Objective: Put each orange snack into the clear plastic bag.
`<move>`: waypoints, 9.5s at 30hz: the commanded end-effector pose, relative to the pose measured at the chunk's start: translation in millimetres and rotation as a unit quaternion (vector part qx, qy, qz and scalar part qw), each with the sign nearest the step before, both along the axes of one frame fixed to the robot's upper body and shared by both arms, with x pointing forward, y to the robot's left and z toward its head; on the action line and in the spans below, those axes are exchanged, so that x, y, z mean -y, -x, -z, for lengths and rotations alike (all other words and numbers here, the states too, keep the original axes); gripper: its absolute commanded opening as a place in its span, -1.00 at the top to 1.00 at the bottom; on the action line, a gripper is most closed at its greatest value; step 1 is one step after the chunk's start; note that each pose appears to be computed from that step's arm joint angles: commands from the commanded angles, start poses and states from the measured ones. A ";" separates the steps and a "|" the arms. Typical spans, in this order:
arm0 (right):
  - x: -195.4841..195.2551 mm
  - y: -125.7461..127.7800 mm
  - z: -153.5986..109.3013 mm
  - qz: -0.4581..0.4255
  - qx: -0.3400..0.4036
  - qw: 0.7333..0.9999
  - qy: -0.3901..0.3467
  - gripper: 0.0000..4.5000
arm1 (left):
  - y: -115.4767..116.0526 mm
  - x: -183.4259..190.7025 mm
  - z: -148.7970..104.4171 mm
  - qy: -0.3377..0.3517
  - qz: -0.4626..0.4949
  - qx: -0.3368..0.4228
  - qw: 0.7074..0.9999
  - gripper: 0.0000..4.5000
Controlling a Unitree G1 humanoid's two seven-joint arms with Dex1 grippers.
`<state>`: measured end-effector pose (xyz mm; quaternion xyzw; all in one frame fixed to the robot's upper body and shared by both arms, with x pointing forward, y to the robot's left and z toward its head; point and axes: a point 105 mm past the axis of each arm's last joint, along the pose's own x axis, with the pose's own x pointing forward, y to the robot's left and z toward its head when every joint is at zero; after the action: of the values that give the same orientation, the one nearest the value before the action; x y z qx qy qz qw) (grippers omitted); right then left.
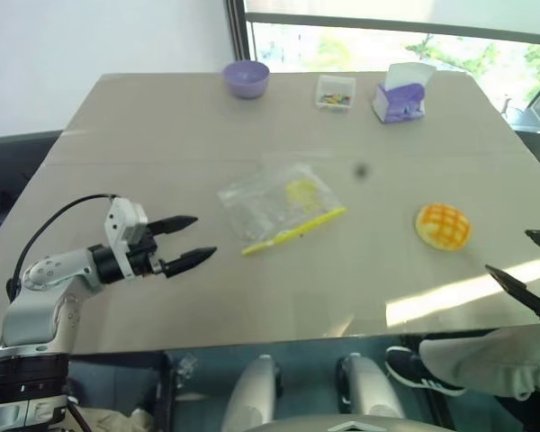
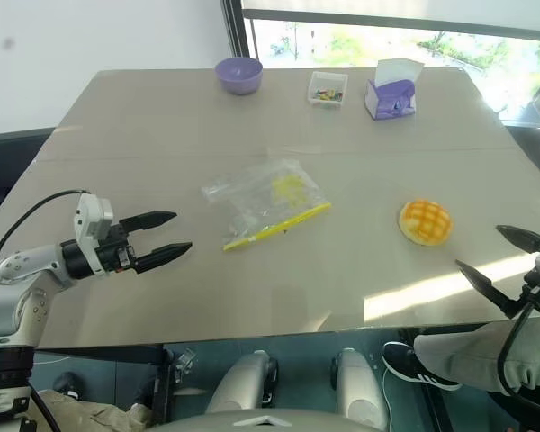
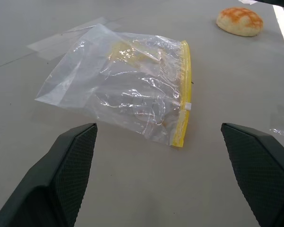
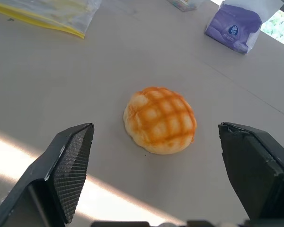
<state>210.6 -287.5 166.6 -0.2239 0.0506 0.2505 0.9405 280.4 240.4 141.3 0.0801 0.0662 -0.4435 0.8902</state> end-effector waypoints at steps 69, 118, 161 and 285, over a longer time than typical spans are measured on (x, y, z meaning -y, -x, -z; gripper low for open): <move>-173.4 -112.1 20.2 -0.109 0.161 0.976 0.103 -1.00 | -69.2 118.9 -47.6 0.386 0.015 -0.436 0.813 0.98; -169.8 -182.4 -22.9 0.104 0.214 0.959 0.156 1.00 | -26.7 123.0 -65.1 -0.091 0.104 0.126 0.982 -0.36; -195.5 -175.9 -40.3 0.084 0.200 0.971 0.101 1.00 | -47.9 158.4 -30.8 -0.159 0.035 0.160 0.974 -0.36; -178.2 -141.7 23.0 -0.046 0.193 0.956 0.214 -0.97 | -83.1 137.6 -30.0 -0.147 0.078 0.230 0.959 1.00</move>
<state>352.2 -84.9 124.3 -0.4766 -0.0814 0.2628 0.8350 355.3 93.0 159.5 0.3044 -0.0757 -0.4980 0.8085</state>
